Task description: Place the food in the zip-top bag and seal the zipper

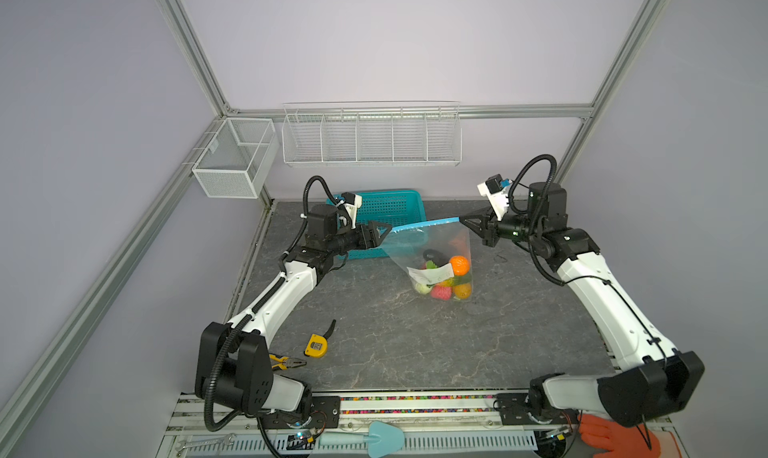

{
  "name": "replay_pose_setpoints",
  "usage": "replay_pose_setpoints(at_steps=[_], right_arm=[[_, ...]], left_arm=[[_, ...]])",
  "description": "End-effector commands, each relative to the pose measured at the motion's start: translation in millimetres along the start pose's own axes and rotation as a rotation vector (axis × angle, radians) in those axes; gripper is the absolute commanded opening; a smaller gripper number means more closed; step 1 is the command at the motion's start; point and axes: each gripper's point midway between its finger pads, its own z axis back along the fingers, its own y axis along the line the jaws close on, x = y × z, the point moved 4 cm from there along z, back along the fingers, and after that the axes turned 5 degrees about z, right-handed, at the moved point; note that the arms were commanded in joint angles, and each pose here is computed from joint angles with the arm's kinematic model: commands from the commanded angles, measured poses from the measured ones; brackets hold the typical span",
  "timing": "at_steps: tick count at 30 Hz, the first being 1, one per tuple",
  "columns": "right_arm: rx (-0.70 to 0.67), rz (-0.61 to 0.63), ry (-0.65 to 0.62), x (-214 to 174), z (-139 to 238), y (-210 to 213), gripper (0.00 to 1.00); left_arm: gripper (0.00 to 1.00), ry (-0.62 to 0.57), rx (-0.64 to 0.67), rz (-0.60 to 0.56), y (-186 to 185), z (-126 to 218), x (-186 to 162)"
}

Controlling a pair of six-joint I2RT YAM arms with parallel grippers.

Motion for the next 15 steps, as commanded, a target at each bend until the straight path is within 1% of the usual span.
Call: replay_pose_setpoints(at_steps=[1, 6, 11, 15], right_arm=[[0.03, 0.036, -0.02, 5, -1, 5, 0.07], [0.024, 0.026, -0.024, 6, 0, 5, 0.07], [0.002, 0.008, -0.025, 7, 0, 4, 0.07], [-0.02, -0.018, -0.028, 6, 1, 4, 0.07]], left_arm=[[0.7, -0.014, -0.062, 0.009, -10, 1, 4], [0.48, -0.012, -0.065, 0.034, -14, 8, 0], [0.35, -0.031, -0.092, 0.052, -23, 17, -3], [0.27, -0.028, -0.111, 0.051, -33, 18, -4]])
